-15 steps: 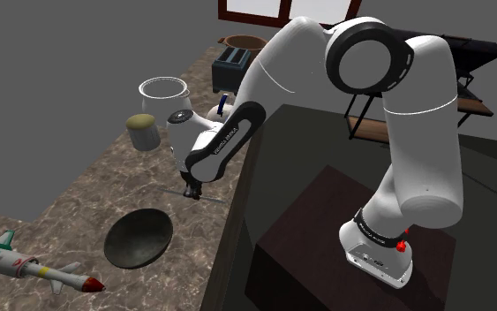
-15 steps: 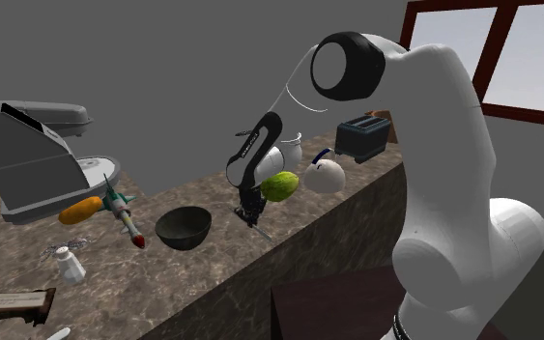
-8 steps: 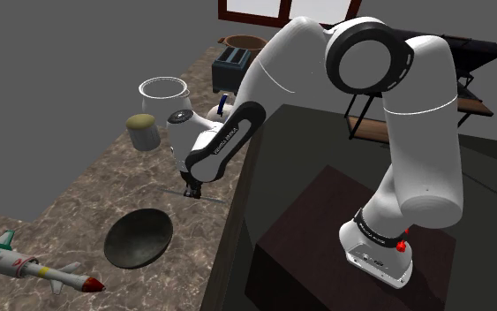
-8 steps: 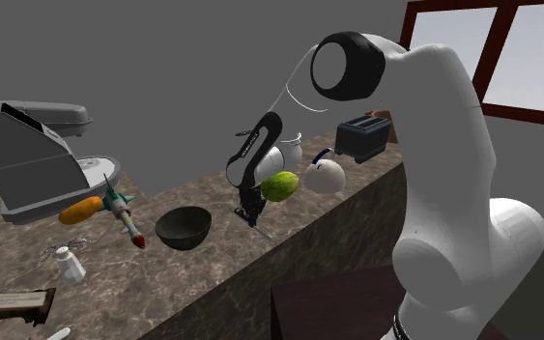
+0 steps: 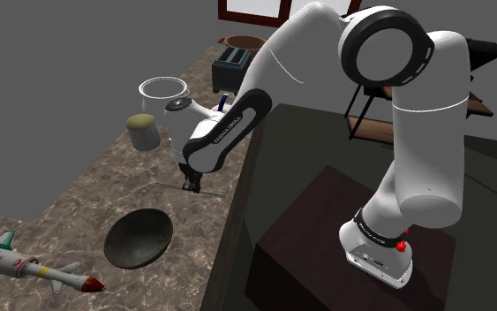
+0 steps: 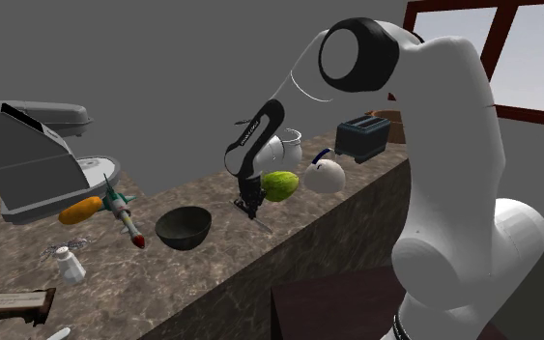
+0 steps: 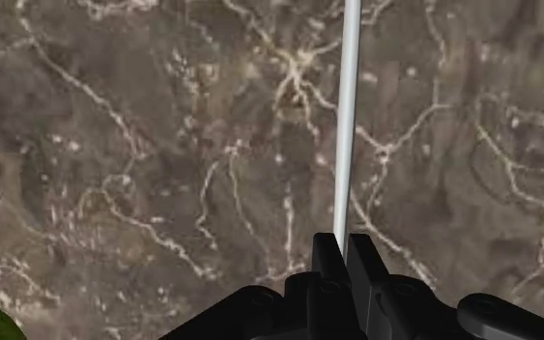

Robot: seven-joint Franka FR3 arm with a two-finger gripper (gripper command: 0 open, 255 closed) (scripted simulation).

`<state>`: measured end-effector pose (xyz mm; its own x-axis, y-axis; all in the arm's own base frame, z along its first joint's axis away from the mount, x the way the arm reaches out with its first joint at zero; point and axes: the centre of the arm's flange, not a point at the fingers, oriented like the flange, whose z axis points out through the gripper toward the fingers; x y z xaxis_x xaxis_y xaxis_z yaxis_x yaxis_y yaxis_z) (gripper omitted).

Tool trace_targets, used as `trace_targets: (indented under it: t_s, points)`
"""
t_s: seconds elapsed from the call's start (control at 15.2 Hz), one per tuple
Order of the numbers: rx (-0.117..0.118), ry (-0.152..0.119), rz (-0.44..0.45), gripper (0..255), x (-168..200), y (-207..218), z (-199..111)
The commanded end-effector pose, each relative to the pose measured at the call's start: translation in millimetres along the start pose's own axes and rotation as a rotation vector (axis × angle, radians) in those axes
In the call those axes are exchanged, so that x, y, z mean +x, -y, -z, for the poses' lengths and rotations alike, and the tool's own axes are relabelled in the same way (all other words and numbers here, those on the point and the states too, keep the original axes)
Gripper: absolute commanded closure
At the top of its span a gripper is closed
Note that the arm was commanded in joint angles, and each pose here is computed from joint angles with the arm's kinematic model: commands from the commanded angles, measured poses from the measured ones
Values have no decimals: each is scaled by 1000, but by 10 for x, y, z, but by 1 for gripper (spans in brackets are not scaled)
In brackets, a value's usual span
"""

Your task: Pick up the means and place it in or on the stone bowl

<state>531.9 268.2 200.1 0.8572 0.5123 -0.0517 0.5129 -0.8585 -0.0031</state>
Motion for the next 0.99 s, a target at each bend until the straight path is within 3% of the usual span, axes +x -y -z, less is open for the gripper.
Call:
trace_targets:
  t_s: [0.0,0.92]
  points:
    - [0,0,0,255,-4,4,114]
    - [0,0,0,255,-43,6,852]
